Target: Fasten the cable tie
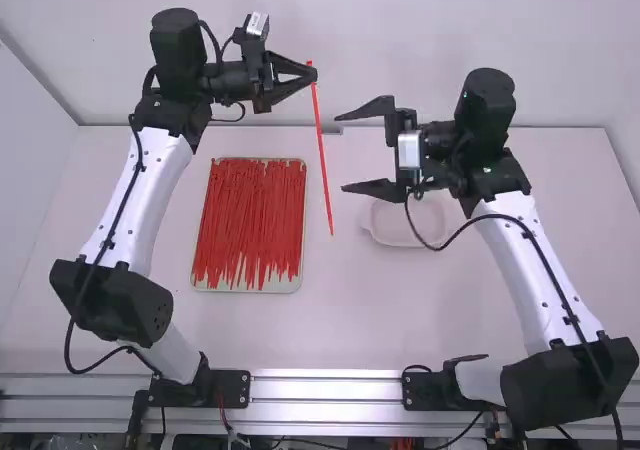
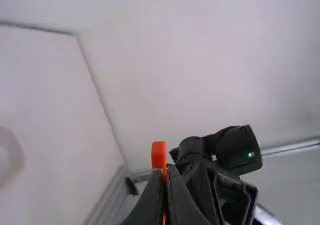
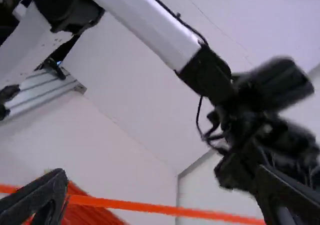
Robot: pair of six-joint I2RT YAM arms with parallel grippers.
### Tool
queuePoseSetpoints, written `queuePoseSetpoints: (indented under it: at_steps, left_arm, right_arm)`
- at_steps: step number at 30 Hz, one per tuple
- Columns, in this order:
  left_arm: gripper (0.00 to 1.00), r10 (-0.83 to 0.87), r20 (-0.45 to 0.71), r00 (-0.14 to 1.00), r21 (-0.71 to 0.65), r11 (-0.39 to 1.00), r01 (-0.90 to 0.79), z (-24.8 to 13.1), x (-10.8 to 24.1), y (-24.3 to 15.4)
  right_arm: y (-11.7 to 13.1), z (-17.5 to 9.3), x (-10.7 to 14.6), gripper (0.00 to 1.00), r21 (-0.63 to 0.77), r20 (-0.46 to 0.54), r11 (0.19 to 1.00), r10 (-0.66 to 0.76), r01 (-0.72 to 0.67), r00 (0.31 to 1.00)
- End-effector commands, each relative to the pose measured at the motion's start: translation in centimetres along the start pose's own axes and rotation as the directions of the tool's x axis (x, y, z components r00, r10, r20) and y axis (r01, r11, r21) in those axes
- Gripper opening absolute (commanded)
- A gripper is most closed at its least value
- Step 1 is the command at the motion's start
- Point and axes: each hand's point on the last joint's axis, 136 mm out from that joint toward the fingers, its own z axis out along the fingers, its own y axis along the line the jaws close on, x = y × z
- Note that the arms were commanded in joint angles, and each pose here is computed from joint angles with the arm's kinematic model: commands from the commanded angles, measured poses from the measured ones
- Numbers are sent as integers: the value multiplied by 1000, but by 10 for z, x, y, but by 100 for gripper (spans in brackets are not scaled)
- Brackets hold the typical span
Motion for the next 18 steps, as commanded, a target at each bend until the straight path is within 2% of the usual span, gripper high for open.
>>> queuePoseSetpoints:
  at_steps: [1, 2, 6, 18]
  left_arm:
    - [2, -134, -30, 991, 17, 991, 135, -1, 4, -3]
    - [2, -161, -42, 986, 33, 986, 163, -4, 3, -9]
    - [2, -153, -53, 987, 70, 985, 156, -10, 0, -24]
    - [3, -186, -71, 980, 87, 978, 192, -8, 1, -34]
  right_arm:
    - [0, 7, -9, 99, -17, 43, 964, -265, 266, 963]
    - [1, 11, -11, 99, -18, 55, 944, -328, 330, 943]
    - [4, 19, -14, 99, -17, 82, 897, -439, 442, 894]
    - [6, 23, -17, 99, -14, 98, 865, -498, 501, 862]
